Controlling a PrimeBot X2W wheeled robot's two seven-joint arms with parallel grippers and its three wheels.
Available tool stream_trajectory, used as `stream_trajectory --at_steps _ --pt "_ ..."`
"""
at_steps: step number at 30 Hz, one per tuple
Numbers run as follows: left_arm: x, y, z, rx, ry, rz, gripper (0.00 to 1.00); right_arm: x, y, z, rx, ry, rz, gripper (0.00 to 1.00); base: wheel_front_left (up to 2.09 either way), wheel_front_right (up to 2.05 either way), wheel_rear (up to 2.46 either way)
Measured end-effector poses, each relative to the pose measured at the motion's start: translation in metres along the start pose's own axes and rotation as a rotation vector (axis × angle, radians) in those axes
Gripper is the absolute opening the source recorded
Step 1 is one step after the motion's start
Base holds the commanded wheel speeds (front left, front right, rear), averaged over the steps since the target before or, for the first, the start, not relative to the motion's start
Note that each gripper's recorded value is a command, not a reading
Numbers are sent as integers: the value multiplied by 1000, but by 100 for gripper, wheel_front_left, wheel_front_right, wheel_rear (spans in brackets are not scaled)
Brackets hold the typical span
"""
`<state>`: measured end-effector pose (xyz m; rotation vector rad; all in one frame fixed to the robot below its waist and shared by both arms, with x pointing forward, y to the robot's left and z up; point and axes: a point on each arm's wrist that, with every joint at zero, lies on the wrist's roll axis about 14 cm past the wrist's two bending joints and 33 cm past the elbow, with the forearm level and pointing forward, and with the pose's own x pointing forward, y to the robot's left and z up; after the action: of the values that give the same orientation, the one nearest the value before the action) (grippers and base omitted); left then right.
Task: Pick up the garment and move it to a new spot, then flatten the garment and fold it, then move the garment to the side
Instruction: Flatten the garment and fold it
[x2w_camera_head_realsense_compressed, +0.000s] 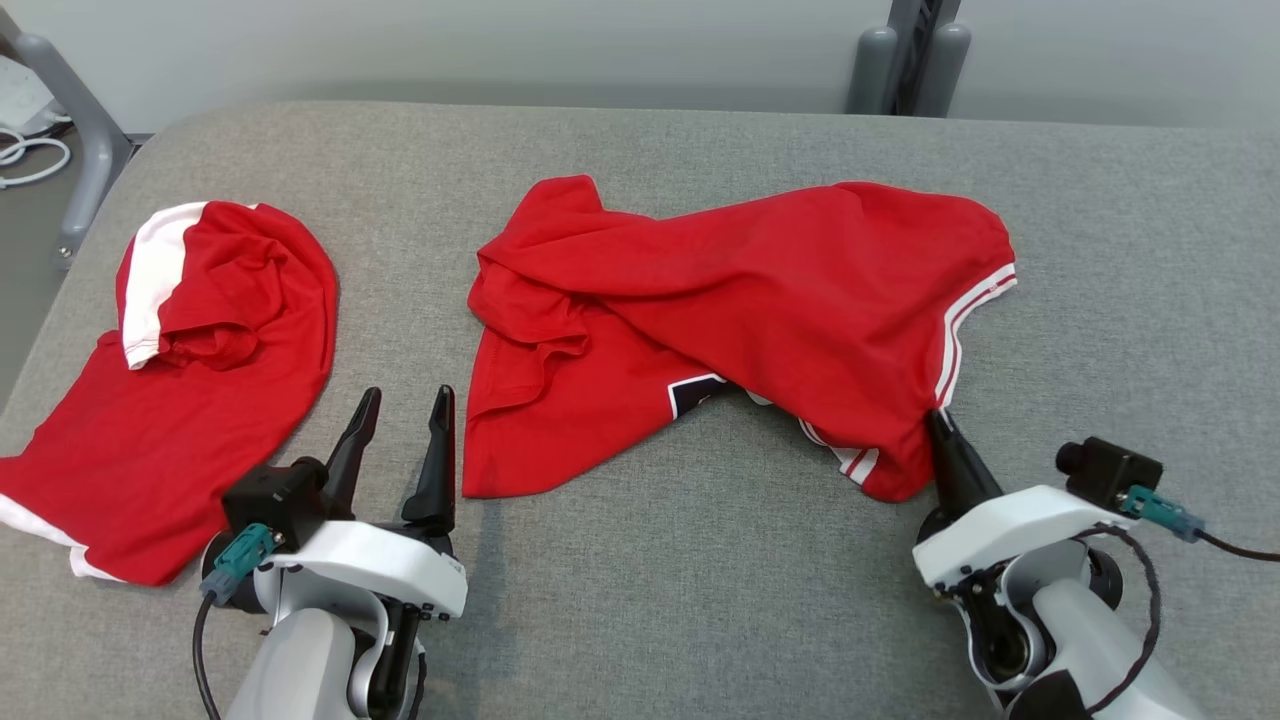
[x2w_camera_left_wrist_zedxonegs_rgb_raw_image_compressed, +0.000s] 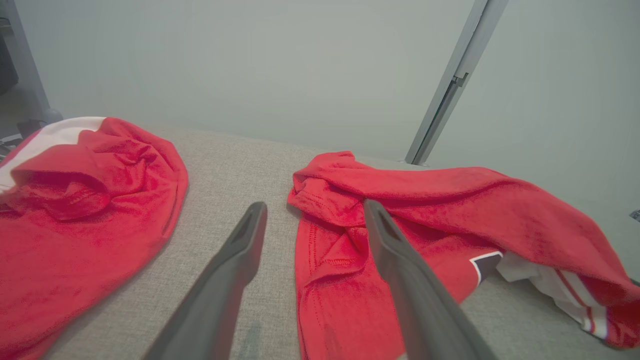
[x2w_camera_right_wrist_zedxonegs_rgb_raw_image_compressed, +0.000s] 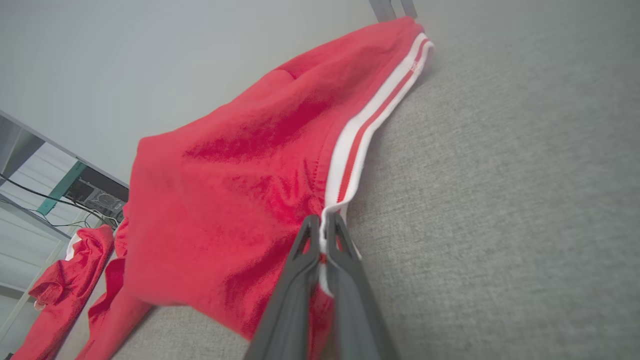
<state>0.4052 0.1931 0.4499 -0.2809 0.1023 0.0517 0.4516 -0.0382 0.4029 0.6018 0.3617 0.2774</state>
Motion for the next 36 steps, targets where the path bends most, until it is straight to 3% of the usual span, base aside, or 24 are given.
stream_trajectory --at_steps 7,13,14,20,25,28,29,30,32,33,34,35,36 --pt "-1 -4 1 -5 -5 -8 100 -1 -12 57 132 -187 -48 0 0 0 0" --pt "-3 -14 1 -8 -7 -36 100 -15 -41 146 212 -429 -94 0 0 0 0" --pt "-4 -18 2 -11 -9 -44 100 -22 -50 183 198 -505 -100 0 0 0 0" --pt "-8 -23 5 -20 -17 -56 100 -45 -48 307 59 -732 -71 0 0 0 0" --pt "-15 -18 3 -34 -14 -41 100 -43 31 371 -112 -804 90 0 0 0 0" --pt "-19 -17 2 -41 -10 -34 100 -26 96 363 -204 -736 226 0 0 0 0" --pt "-19 -17 2 -41 -10 -34 100 -26 96 363 -204 -736 226 0 0 0 0" --pt "-20 -17 1 -45 -8 -32 100 -8 142 328 -276 -612 330 0 0 0 0" --pt "-21 -15 1 -55 -7 -23 100 9 180 273 -348 -435 426 0 0 0 0" --pt "-22 -13 1 -58 -8 -14 100 15 192 245 -375 -352 462 0 0 0 0" --pt "-22 -13 1 -58 -8 -14 100 15 192 245 -375 -352 462 0 0 0 0" --pt "-23 -8 1 -57 -9 -1 100 25 203 181 -424 -173 509 0 0 0 0" --pt "-23 -8 1 -57 -9 -1 100 25 203 181 -424 -173 509 0 0 0 0"
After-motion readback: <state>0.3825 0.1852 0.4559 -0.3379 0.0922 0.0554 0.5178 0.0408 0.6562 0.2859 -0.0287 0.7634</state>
